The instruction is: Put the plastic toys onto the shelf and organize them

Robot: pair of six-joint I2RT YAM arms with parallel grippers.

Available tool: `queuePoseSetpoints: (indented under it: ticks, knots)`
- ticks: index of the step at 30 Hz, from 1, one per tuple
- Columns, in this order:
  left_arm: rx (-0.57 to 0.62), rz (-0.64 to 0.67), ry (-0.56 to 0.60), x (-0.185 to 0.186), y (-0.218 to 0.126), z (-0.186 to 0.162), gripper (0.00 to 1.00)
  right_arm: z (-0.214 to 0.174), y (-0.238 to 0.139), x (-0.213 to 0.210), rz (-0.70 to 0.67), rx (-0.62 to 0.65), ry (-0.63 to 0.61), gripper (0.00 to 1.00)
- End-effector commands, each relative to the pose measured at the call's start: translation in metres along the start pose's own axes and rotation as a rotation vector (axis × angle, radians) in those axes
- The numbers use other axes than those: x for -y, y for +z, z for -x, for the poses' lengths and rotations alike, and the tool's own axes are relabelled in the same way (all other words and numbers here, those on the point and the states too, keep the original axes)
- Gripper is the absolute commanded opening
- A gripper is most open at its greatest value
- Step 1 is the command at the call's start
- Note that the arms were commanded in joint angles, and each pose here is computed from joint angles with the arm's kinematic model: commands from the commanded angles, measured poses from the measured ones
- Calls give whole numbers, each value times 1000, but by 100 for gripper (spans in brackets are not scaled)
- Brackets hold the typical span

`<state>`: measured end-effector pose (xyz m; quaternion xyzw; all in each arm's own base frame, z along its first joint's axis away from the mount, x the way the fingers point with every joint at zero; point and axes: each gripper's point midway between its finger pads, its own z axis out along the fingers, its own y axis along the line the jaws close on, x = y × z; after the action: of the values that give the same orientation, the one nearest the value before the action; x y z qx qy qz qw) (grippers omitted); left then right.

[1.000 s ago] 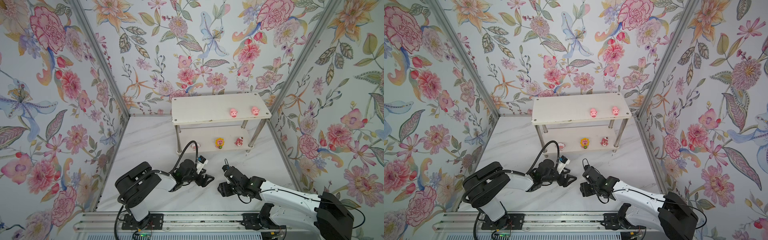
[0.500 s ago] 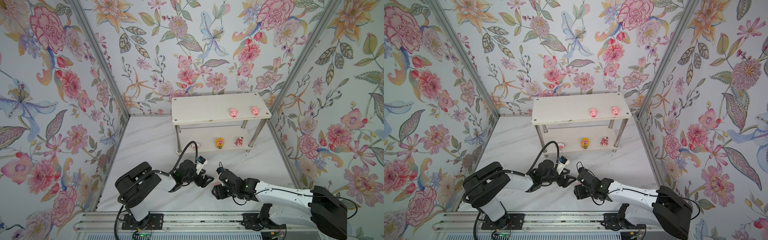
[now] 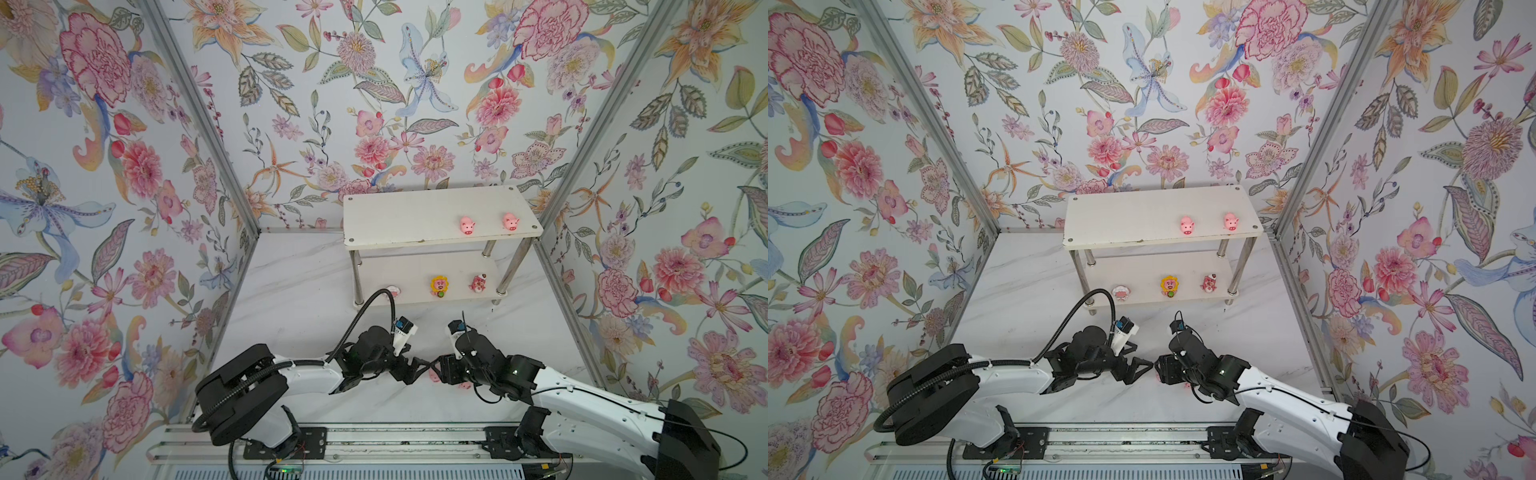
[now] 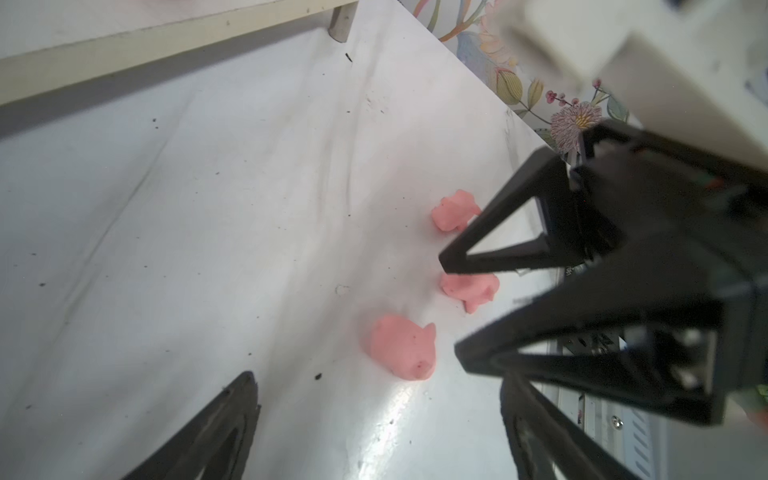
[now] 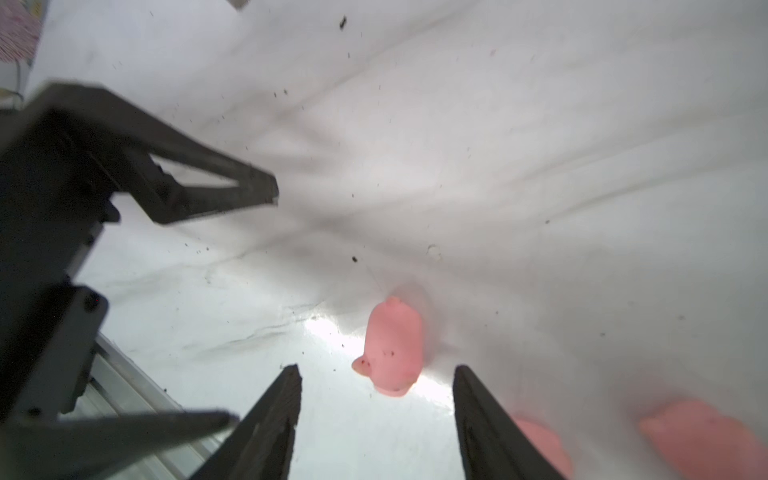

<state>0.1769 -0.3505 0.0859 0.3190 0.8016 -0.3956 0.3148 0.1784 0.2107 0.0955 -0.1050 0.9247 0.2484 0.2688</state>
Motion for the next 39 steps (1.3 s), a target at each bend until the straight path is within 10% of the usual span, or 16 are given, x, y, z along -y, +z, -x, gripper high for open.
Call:
queuePoseSetpoints:
  ticks: [1, 12, 28, 34, 39]
  knots:
    - [-69, 62, -57, 4, 6, -20, 95, 9, -16, 7, 15, 36, 3, 53]
    - [-188, 116, -90, 22, 48, -42, 92, 15, -42, 36, -50, 123, 36, 49]
    - [-206, 225, -154, 7, 85, -35, 51, 23, -58, 34, -38, 181, -75, 50]
    - [-232, 247, -175, 8, 81, -37, 75, 24, -62, 31, -15, 197, -89, 51]
    - [-274, 298, -164, 12, 74, -50, 69, 24, -63, 27, 8, 203, -100, 51]
